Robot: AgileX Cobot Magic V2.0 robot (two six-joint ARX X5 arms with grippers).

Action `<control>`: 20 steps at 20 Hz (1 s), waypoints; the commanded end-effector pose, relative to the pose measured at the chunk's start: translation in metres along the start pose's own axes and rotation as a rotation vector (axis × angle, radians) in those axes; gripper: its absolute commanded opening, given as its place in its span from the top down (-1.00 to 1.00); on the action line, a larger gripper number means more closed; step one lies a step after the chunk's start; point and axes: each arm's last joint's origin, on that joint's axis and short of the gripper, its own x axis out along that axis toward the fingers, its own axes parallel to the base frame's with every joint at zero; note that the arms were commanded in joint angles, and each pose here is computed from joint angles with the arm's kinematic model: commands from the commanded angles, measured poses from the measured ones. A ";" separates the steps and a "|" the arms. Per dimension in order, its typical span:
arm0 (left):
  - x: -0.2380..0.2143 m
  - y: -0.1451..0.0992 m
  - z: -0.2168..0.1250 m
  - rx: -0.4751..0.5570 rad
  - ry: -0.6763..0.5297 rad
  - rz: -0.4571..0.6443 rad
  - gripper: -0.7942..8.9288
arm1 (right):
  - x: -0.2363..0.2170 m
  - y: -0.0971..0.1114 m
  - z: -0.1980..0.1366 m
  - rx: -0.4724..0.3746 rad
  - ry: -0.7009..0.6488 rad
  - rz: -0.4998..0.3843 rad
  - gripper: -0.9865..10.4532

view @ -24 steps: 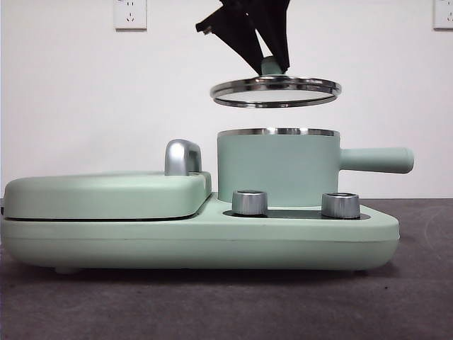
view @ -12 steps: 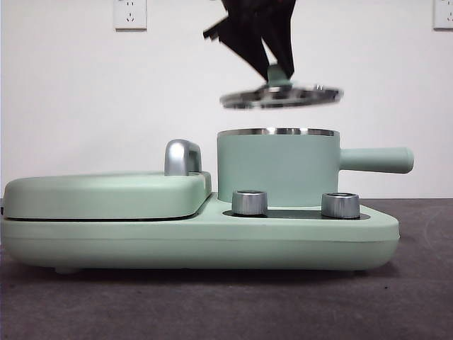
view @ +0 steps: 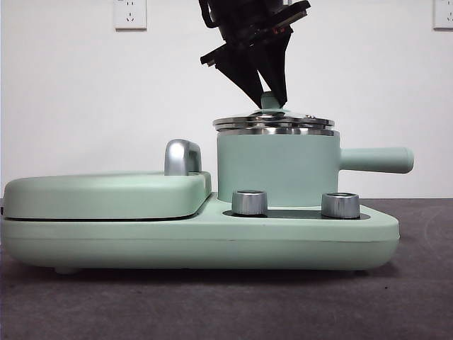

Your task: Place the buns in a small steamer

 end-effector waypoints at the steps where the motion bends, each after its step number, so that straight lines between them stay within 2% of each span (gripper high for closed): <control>1: 0.001 -0.003 0.006 0.025 -0.039 -0.038 0.81 | -0.002 0.001 0.002 -0.005 -0.016 0.009 0.02; 18: 0.015 -0.001 0.004 0.013 0.003 0.013 0.81 | -0.002 0.001 0.002 0.002 -0.016 0.009 0.02; 20: 0.015 -0.003 0.004 0.017 0.002 0.011 0.70 | -0.002 0.001 0.002 0.002 -0.016 0.009 0.02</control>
